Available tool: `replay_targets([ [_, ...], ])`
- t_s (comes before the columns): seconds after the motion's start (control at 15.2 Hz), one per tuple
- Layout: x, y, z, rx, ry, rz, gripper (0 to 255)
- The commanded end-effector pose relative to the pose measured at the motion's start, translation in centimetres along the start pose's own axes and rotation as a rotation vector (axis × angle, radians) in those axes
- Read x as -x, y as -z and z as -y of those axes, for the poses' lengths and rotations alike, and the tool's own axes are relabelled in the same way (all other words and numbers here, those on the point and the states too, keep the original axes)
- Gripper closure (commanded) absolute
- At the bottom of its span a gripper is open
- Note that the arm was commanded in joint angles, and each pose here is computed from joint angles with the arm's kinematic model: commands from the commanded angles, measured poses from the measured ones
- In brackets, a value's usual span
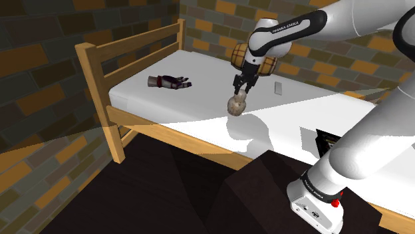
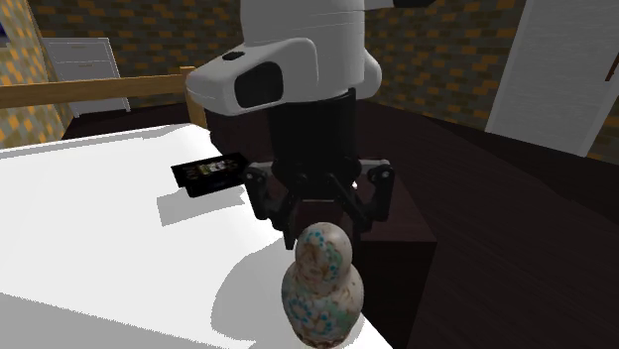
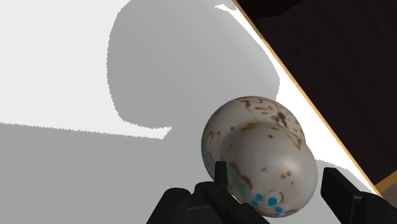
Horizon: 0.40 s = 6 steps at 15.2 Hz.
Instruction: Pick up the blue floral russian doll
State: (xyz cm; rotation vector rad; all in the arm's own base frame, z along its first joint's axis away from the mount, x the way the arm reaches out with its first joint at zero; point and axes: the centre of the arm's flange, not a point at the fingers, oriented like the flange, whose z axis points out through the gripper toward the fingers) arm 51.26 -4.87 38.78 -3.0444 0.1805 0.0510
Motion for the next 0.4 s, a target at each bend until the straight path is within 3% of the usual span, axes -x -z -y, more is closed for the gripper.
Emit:
replay_targets([
  [0.0, 0.0, 1.1, 0.0, 0.0, 0.0, -0.001, 255],
  [0.33, 0.1, 2.8, 0.2, 0.0, 0.0, -0.001, 255],
])
